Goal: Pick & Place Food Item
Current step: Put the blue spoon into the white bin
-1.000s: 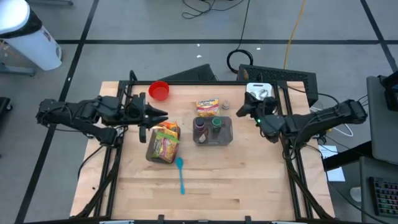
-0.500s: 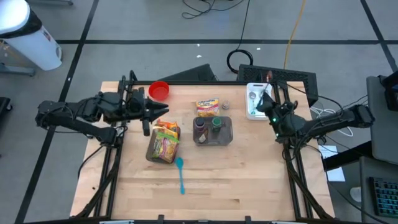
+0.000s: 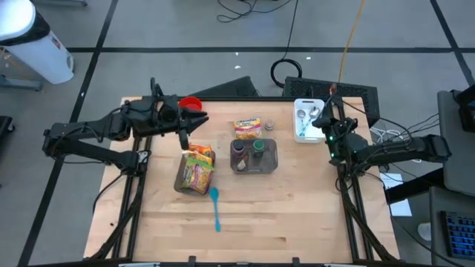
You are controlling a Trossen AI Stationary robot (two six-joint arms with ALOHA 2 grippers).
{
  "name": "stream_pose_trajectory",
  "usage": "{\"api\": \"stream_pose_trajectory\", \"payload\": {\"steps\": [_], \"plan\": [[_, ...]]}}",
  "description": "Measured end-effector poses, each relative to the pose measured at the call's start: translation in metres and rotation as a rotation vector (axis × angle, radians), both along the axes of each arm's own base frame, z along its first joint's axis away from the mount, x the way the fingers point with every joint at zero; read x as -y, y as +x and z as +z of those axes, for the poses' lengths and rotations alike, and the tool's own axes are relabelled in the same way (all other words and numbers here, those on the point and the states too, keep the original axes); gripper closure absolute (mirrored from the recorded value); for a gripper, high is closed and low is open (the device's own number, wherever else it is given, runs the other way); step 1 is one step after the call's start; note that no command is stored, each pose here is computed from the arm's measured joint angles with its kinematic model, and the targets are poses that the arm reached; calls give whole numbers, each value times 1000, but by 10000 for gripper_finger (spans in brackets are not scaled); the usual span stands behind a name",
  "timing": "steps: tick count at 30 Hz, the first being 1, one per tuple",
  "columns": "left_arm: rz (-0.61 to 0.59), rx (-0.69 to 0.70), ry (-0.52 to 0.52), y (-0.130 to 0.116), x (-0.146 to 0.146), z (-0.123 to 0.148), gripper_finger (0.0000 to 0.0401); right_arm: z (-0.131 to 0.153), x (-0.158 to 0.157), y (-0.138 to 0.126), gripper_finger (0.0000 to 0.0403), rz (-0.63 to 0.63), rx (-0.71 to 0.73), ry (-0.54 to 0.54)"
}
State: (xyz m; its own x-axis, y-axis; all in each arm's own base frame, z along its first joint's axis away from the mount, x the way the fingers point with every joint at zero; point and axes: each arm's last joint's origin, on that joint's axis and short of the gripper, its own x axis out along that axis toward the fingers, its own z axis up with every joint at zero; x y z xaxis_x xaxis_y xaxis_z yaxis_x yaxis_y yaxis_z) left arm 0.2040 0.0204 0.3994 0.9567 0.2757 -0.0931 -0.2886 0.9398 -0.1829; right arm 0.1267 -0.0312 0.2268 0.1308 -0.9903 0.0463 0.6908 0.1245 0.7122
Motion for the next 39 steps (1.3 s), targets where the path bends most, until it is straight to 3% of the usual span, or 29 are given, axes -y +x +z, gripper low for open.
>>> {"api": "stream_pose_trajectory", "payload": {"steps": [13,24,28,33,39], "plan": [[-63,-20,-68,11,-6,-7,313,-9,22,3,403,64,-39,-18],[-32,-39,-34,12,-15,-9,313,16,41,30,403,406,-216,6],[5,-69,-95,21,-29,-18,313,25,43,43,403,578,-121,-52],[-91,-91,-210,46,-49,-35,313,41,40,57,403,742,87,-223],[-192,5,-262,80,-69,-49,313,44,32,72,403,806,229,-317]]}}
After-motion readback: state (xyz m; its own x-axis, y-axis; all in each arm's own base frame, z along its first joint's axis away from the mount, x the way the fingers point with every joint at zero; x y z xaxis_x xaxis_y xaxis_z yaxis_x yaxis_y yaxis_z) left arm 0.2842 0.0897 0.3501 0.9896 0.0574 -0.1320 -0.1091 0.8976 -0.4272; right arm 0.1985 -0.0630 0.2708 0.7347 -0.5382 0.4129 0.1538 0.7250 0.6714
